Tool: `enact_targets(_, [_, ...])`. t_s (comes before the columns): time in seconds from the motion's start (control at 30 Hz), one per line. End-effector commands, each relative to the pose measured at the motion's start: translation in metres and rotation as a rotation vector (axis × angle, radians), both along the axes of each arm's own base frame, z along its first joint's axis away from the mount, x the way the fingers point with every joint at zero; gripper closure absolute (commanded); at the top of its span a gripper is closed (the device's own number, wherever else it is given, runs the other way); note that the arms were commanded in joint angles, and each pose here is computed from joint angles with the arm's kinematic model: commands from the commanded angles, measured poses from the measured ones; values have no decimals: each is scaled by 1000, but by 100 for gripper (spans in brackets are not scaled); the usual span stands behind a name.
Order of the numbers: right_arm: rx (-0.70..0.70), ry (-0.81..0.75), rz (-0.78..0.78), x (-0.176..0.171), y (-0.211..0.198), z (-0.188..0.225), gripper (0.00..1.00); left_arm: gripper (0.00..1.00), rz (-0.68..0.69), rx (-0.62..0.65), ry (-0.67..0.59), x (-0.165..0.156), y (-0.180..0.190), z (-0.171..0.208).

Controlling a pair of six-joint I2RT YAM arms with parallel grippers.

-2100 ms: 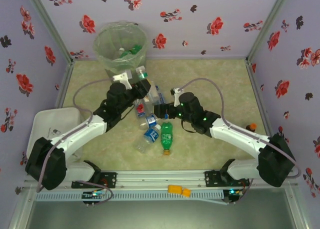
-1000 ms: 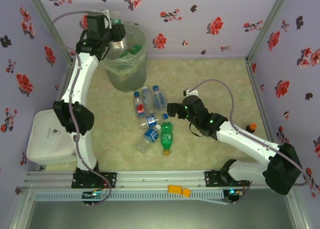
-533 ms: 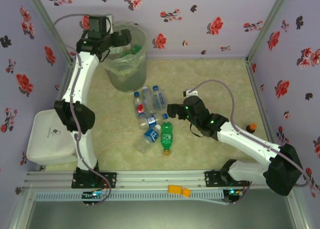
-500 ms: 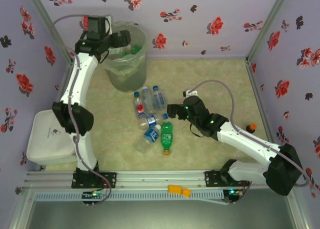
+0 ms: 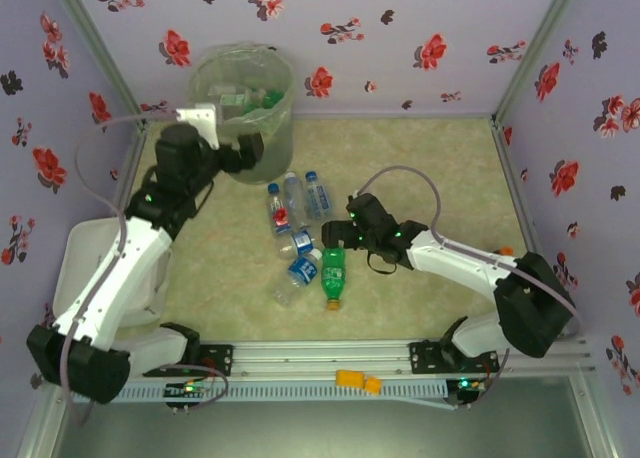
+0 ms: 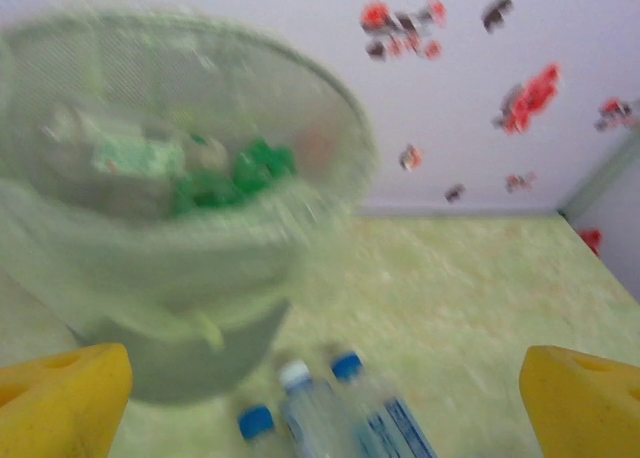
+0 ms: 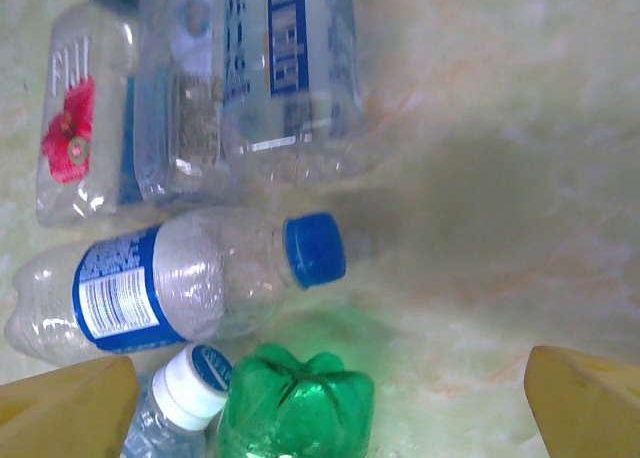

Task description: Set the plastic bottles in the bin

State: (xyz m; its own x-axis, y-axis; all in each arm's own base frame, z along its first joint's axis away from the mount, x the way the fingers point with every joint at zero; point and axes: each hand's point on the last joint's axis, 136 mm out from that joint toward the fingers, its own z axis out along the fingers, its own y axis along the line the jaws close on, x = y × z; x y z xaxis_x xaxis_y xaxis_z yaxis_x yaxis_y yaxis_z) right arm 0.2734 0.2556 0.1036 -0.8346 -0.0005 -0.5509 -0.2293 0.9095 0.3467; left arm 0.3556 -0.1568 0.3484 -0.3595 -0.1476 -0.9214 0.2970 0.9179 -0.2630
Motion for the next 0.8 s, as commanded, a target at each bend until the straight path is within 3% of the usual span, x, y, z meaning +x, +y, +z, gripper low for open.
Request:
enact_targets(0.0, [83,112,10,-13,15,-5,0,0,25,-45,12,-16,-12,-23])
enact_targets(0.17, [177,196,5,-30,32,-20,1,0,50,-147,114,-39,-22,-78])
enact_targets(0.43, [60,248,-84,-45,16,-55,9,0,37,-256,252,-70,-50,-150])
enact_targets(0.77, [27,272,-176,-43,5,-78,26,0,-31,-215,273,-71,-90,-159])
